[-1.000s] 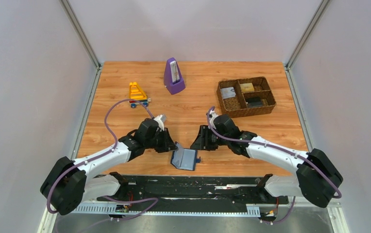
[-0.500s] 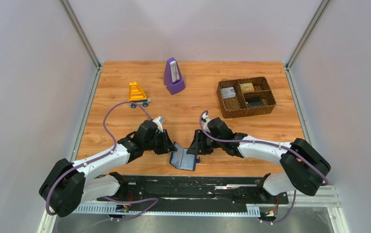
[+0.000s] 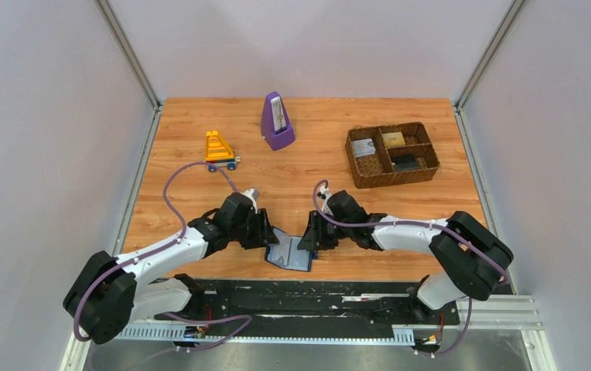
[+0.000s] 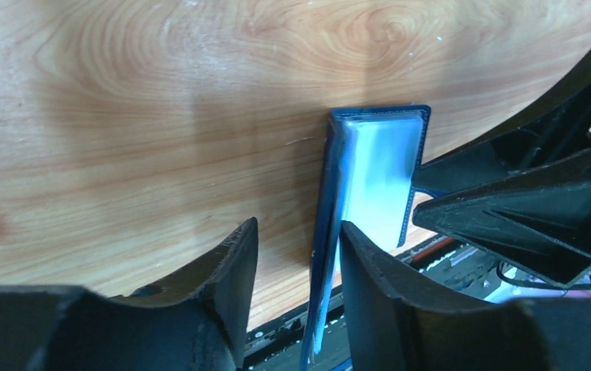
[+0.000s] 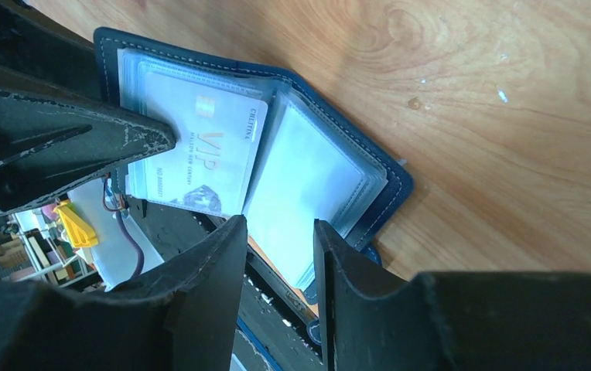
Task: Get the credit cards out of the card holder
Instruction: Open the card holder at the center of the board.
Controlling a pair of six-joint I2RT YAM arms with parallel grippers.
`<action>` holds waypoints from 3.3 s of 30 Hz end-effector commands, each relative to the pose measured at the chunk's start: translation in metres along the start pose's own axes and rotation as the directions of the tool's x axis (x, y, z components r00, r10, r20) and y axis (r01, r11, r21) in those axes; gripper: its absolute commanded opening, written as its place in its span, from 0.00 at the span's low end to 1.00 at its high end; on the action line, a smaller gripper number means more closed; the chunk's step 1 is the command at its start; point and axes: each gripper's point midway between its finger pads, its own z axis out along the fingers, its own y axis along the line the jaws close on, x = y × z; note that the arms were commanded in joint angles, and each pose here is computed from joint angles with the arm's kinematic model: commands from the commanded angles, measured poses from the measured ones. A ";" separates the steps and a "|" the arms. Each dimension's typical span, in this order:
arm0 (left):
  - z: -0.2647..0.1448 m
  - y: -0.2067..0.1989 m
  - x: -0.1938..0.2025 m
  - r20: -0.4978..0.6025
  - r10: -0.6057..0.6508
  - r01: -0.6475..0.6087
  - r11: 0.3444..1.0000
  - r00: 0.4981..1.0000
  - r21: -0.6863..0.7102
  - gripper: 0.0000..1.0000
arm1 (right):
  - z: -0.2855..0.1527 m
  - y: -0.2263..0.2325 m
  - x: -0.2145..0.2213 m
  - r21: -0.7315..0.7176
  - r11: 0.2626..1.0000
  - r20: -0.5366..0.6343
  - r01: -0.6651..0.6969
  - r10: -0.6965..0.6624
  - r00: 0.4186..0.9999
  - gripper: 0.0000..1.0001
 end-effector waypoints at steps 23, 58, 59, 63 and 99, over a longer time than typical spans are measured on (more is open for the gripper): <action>-0.026 0.027 -0.011 0.001 0.062 -0.060 0.972 0.998 -0.225 0.49 | 0.021 0.055 -0.018 -0.160 0.987 -0.020 0.021 -0.024 1.000 0.36; -0.038 -0.026 -0.008 0.019 0.002 -0.003 0.999 1.000 0.053 0.48 | 0.028 0.014 -0.001 -0.002 1.000 -0.037 -0.009 0.009 0.999 0.31; -0.040 -0.030 -0.011 0.025 0.008 -0.009 0.998 1.000 0.068 0.50 | 0.028 0.014 -0.001 0.000 1.000 -0.038 -0.009 0.009 0.999 0.31; -0.047 -0.058 -0.013 0.024 0.017 -0.021 0.979 1.000 0.205 0.51 | 0.030 0.014 -0.002 0.011 1.000 -0.039 -0.012 0.012 0.999 0.31; 0.008 0.025 0.036 -0.096 -0.023 0.021 0.999 0.995 -0.025 0.18 | 0.029 0.029 0.004 -0.072 0.997 -0.033 -0.008 0.006 0.999 0.22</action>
